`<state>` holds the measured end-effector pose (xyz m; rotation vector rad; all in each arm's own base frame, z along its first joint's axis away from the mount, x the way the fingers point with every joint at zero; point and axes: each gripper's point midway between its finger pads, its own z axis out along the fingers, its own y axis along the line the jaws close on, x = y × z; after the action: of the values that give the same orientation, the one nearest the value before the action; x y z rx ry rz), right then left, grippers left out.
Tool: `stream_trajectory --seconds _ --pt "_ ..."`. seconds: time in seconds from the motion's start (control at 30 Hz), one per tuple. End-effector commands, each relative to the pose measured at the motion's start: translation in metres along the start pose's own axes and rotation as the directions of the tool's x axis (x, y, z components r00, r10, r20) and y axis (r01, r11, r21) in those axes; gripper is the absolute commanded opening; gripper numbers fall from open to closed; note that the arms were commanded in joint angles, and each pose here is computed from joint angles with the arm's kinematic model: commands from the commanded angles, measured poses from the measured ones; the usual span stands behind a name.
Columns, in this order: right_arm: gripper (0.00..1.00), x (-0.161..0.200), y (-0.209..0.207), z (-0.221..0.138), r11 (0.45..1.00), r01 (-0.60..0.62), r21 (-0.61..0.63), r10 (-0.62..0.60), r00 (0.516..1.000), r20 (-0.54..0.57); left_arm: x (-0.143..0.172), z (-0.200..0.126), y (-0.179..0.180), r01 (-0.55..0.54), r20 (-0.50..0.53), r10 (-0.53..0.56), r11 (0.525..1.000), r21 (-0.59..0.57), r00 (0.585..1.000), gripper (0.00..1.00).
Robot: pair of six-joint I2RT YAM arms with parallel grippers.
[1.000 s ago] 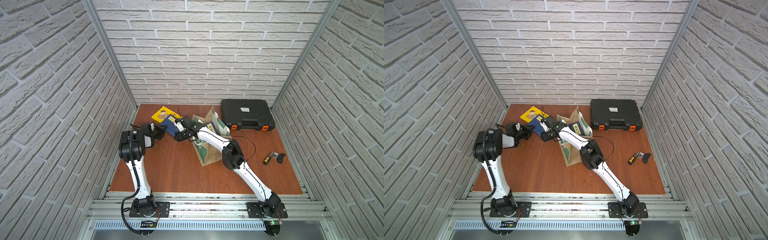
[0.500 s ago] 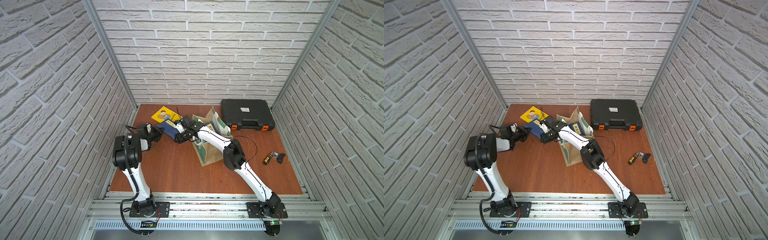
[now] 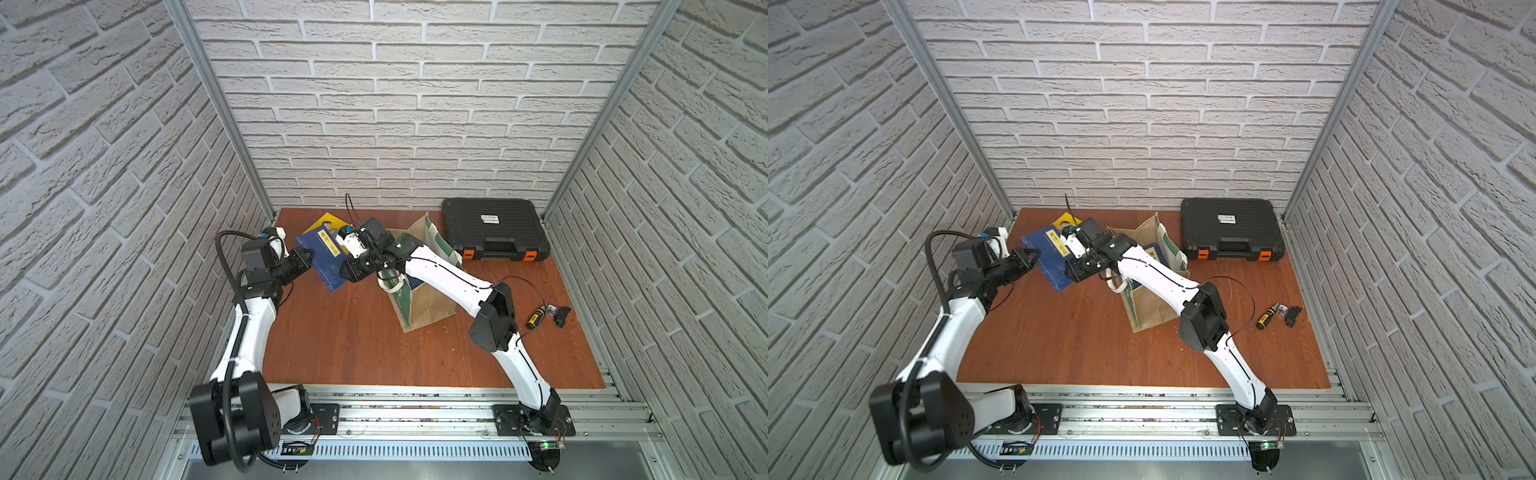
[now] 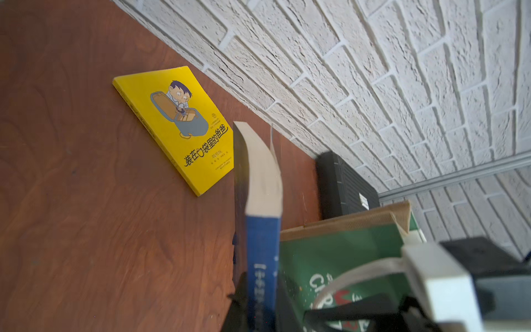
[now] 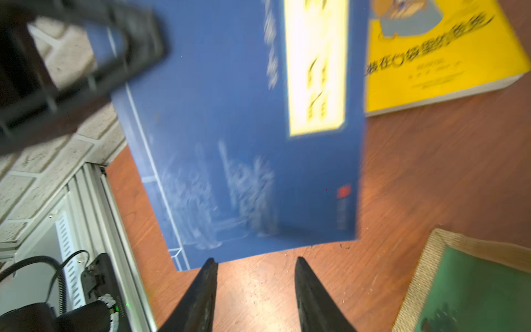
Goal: Put the books into the canvas bag
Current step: Pick up the book from the center of the board.
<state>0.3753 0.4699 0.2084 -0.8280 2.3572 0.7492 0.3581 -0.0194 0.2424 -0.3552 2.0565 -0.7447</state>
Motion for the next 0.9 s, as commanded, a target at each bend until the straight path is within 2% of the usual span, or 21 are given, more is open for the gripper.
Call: stream_trajectory --seconds 0.0,0.17,0.3,0.4,0.5,0.63,0.7,0.77,0.87 --pt "0.45 -0.021 0.025 -0.047 0.999 0.046 0.017 -0.047 0.994 0.101 0.022 -0.025 -0.004 -0.128 -0.052 0.127 0.991 -0.026 0.991 0.00" --pt "0.46 -0.019 0.034 -0.094 0.999 0.022 0.041 -0.028 0.989 0.146 0.022 -0.051 -0.050 -0.213 0.022 0.211 0.968 0.134 0.977 0.00" --pt "0.47 -0.016 0.025 -0.149 0.993 0.015 0.119 -0.043 0.970 0.239 0.025 -0.056 -0.081 -0.288 0.014 0.289 0.948 0.138 0.957 0.00" --pt "0.50 -0.011 0.017 -0.187 0.984 0.021 0.175 -0.076 0.945 0.318 0.033 -0.049 -0.120 -0.374 0.010 0.379 0.906 0.197 0.925 0.00" --pt "0.55 -0.001 0.001 -0.220 0.969 0.007 0.246 -0.094 0.934 0.345 0.041 -0.041 -0.163 -0.417 0.027 0.429 0.860 0.295 0.903 0.00" --pt "0.63 0.020 -0.026 -0.251 0.942 -0.026 0.334 -0.095 0.935 0.342 0.049 -0.036 -0.215 -0.415 0.067 0.434 0.788 0.456 0.898 0.00" --pt "0.67 0.030 -0.038 -0.260 0.937 -0.058 0.344 -0.067 0.938 0.341 0.052 -0.031 -0.228 -0.385 0.075 0.410 0.758 0.527 0.909 0.00" --pt "0.70 0.037 -0.044 -0.267 0.944 -0.084 0.319 -0.032 0.939 0.343 0.055 -0.027 -0.235 -0.357 0.067 0.391 0.740 0.570 0.918 0.00" --pt "0.71 0.042 -0.045 -0.271 0.970 -0.114 0.213 0.033 0.937 0.348 0.057 -0.028 -0.245 -0.328 0.062 0.378 0.698 0.637 0.924 0.00"
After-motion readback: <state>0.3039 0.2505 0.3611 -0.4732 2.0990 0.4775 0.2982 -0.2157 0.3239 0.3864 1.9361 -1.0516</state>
